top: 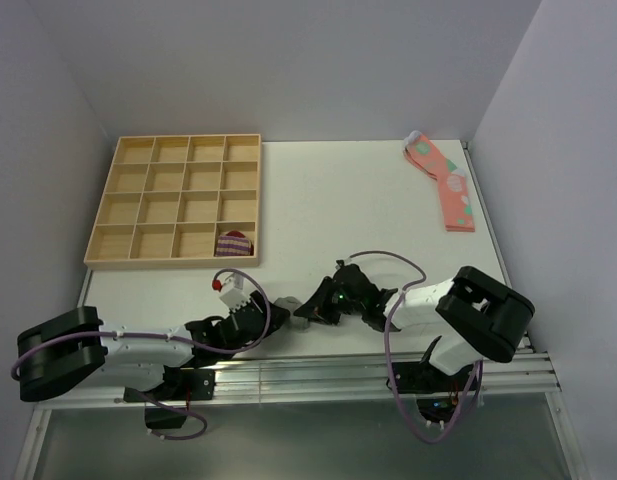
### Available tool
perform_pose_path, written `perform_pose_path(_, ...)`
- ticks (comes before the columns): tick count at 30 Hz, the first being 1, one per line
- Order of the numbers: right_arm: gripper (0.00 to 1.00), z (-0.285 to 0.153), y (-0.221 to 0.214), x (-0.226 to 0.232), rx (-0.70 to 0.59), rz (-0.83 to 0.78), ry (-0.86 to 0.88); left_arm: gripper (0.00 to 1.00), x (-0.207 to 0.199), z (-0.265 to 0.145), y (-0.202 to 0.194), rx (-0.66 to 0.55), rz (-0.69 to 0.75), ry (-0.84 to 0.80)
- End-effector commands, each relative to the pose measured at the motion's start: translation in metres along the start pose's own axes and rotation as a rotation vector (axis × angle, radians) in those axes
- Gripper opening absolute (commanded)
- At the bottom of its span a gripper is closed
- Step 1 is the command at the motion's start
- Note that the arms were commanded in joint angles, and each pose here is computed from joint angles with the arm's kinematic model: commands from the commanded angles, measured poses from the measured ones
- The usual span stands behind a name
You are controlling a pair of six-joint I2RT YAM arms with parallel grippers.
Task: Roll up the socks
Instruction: Roll the sock at the center of the board.
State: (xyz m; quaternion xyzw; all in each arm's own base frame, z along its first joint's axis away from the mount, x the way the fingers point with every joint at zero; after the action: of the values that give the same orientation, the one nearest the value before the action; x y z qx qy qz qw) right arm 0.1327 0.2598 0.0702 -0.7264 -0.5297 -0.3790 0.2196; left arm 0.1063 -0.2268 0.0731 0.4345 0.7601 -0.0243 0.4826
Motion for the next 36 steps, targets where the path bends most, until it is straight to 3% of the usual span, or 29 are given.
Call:
perform_pose_path(1, 0.0, -0.004, -0.026, -0.04, 0.146, 0.079, -0.129, 0.53, -0.001, 0.003, -0.001, -0.029, -0.023, 0.005)
perform_pose_path(24, 0.0, -0.01, -0.036, -0.003, 0.296, 0.233, 0.168, 0.54, 0.003, 0.002, -0.006, -0.034, -0.026, -0.045)
perform_pose_path(36, 0.0, -0.003, -0.036, 0.007, 0.321, 0.268, 0.218, 0.56, 0.004, -0.009, -0.002, -0.022, -0.019, -0.115)
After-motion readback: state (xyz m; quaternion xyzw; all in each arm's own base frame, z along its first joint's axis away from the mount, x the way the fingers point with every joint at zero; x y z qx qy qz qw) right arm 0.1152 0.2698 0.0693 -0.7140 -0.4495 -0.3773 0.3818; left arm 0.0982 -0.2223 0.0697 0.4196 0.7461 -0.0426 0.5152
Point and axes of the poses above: each gripper's point midway between its finger pads, its own z axis out along the fingers, its own x axis along the line the jaws close on, y = z × x, the point moved 7 cm from there along -z, back along the fingers, and after that the axes turned 3 degrees about -z, right-handed, at the moved point
